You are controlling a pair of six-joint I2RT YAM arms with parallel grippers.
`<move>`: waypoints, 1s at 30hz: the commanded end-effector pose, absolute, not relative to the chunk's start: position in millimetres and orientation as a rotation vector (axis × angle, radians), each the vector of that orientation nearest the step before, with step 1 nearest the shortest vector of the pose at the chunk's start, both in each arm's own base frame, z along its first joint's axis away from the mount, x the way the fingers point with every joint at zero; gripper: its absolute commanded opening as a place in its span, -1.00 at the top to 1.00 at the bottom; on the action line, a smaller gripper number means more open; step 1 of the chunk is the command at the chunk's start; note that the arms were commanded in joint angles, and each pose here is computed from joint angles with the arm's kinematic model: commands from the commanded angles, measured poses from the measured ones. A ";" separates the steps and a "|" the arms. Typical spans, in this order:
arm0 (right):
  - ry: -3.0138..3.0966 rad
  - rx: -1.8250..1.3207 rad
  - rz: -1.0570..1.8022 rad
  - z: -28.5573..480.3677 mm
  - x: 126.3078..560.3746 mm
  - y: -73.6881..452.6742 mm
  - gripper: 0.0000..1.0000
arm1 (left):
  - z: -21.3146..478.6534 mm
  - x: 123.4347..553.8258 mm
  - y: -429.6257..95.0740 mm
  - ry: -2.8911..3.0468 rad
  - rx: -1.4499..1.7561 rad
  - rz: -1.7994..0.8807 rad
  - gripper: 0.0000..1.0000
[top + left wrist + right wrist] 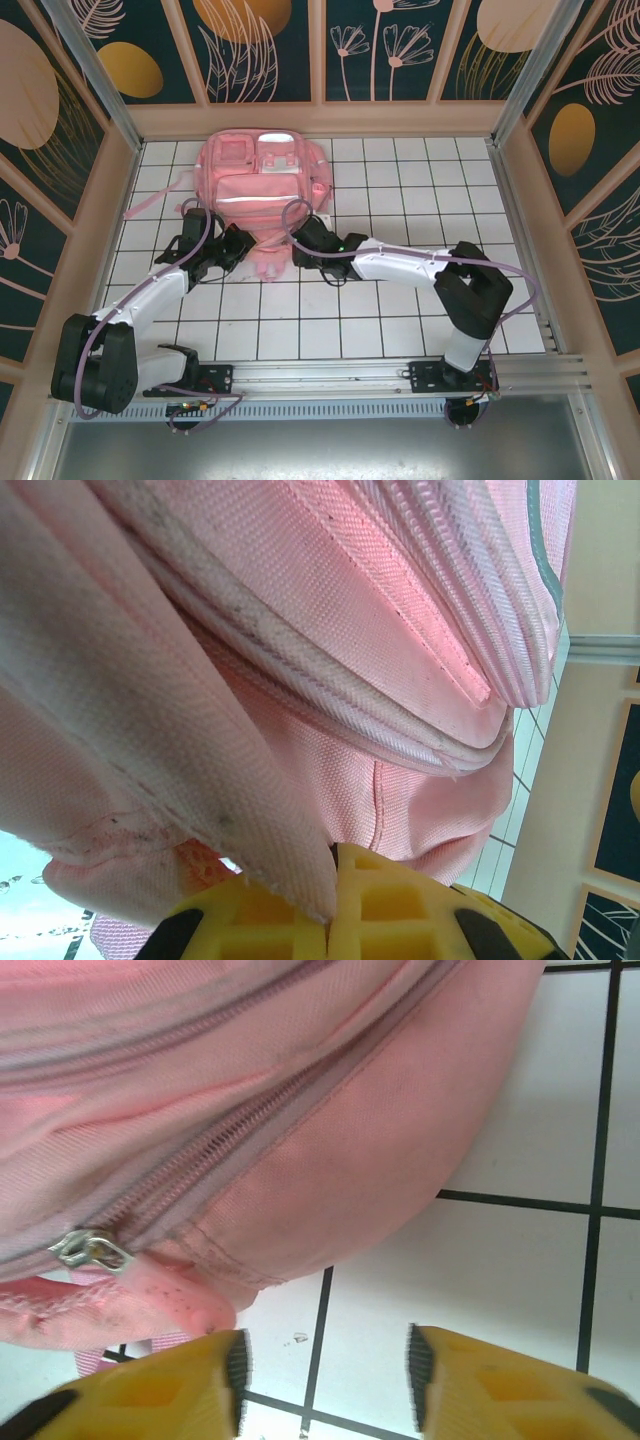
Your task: Pack the student bag
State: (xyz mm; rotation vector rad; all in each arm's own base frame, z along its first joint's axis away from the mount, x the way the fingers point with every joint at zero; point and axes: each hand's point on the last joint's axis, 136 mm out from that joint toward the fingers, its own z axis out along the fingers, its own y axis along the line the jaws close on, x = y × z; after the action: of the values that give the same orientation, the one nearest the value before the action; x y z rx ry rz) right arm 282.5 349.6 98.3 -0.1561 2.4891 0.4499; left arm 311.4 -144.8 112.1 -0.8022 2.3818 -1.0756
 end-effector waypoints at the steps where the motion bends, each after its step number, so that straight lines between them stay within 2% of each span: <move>1: 2.402 -0.154 0.449 124.8 291.8 351.0 0.05 | 148.4 326.2 -148.0 2.255 -0.697 -1.138 1.00; 3: 2.398 -0.201 0.498 127.4 289.8 359.8 0.03 | 148.1 326.3 -148.2 2.255 -0.697 -1.138 1.00; 5: 2.408 -0.249 0.570 128.2 286.1 371.6 0.18 | 147.1 326.1 -148.6 2.259 -0.698 -1.140 1.00; 8: 2.413 -0.350 0.719 128.4 278.7 390.7 0.25 | 147.6 326.6 -149.3 2.260 -0.691 -1.142 1.00; 15: 2.427 -0.450 0.949 130.3 284.4 395.1 0.23 | 147.0 326.3 -150.4 2.267 -0.683 -1.146 1.00; 30: 2.535 -0.582 1.078 94.3 279.4 393.4 0.24 | 145.9 327.3 -151.2 2.268 -0.688 -1.153 1.00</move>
State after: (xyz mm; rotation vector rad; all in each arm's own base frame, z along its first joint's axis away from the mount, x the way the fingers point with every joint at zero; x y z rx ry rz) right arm 284.2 385.3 96.5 -0.5137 2.5401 1.0237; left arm 311.4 -144.7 112.7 -0.8013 2.3801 -1.0775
